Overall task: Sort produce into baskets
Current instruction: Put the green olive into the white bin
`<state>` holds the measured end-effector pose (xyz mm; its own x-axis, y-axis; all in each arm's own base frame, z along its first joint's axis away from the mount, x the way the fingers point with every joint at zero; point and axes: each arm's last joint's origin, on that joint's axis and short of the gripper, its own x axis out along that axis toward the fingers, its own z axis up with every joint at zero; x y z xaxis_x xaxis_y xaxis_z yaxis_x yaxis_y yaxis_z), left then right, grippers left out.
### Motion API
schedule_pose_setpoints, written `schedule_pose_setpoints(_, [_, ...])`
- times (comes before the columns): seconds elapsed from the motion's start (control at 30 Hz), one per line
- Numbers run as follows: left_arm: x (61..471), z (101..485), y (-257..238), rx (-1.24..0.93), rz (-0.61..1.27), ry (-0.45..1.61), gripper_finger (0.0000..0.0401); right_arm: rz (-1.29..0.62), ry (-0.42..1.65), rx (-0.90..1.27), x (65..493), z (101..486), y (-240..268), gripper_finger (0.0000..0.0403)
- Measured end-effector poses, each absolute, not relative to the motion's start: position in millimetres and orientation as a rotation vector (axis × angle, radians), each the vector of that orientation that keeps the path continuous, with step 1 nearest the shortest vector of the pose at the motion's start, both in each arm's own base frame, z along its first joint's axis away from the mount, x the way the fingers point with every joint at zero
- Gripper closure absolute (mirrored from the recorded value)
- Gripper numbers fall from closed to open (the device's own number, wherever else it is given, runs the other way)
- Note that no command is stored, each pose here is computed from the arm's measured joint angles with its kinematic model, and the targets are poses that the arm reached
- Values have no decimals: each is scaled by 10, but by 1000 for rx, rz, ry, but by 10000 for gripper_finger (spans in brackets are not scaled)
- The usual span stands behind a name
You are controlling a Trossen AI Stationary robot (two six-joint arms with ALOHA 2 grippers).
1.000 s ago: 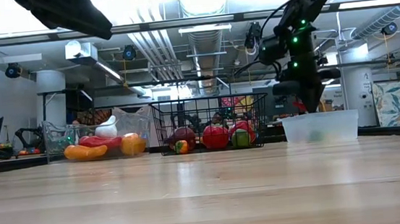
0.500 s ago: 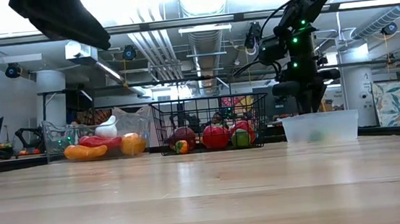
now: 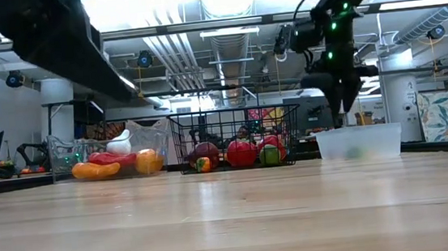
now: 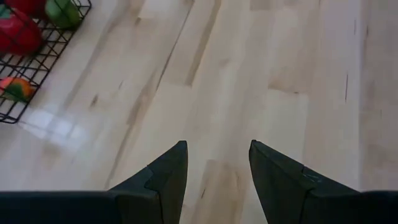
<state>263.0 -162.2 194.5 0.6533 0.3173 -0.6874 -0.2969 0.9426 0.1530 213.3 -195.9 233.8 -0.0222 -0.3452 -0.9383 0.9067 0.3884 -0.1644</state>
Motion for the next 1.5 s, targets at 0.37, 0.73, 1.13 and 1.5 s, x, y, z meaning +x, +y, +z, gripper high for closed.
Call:
schedule_pose_setpoints(0.37, [2835,1860,-1676,97,246,767,246,-794,1040,636,2291,2773,-1290,264])
schedule_pose_setpoints(0.73, [2859,1864,-1639,145,233,774,246,-336,1170,684,2605,2771,-147,264])
schedule_pose_setpoints(1.13, [2860,1865,-1637,160,227,775,246,-406,1491,665,2483,2376,634,221])
schedule_pose_setpoints(1.5, [2858,1865,-1635,162,228,775,246,-533,1656,605,2148,1853,720,204])
